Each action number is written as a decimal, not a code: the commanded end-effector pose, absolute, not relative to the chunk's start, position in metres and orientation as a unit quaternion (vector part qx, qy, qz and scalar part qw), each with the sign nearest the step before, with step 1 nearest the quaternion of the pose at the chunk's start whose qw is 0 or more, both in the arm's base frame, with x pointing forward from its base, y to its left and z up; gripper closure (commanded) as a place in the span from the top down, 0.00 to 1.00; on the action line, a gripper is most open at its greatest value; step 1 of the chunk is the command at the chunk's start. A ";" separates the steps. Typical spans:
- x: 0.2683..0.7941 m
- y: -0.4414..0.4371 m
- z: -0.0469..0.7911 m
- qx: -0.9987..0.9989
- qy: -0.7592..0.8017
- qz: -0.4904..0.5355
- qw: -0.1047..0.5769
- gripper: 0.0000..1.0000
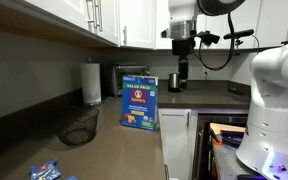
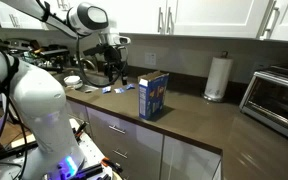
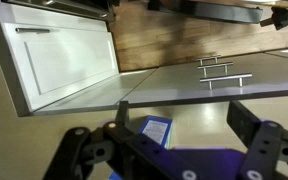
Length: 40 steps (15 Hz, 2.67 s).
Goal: Put the pack in the middle in the box
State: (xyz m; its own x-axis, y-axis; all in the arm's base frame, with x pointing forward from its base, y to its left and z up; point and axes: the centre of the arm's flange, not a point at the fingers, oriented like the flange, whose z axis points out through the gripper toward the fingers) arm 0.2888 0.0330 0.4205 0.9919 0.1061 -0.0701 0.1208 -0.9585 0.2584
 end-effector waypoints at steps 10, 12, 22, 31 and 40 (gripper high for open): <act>0.298 0.072 0.414 0.984 0.121 -0.022 0.126 1.00; 0.303 0.096 0.411 0.979 0.159 -0.016 0.129 1.00; 0.381 0.190 0.372 0.935 0.339 0.095 0.036 1.00; 0.471 0.250 0.311 0.887 0.455 0.049 -0.061 1.00; 0.487 0.287 0.273 0.865 0.500 0.019 -0.041 1.00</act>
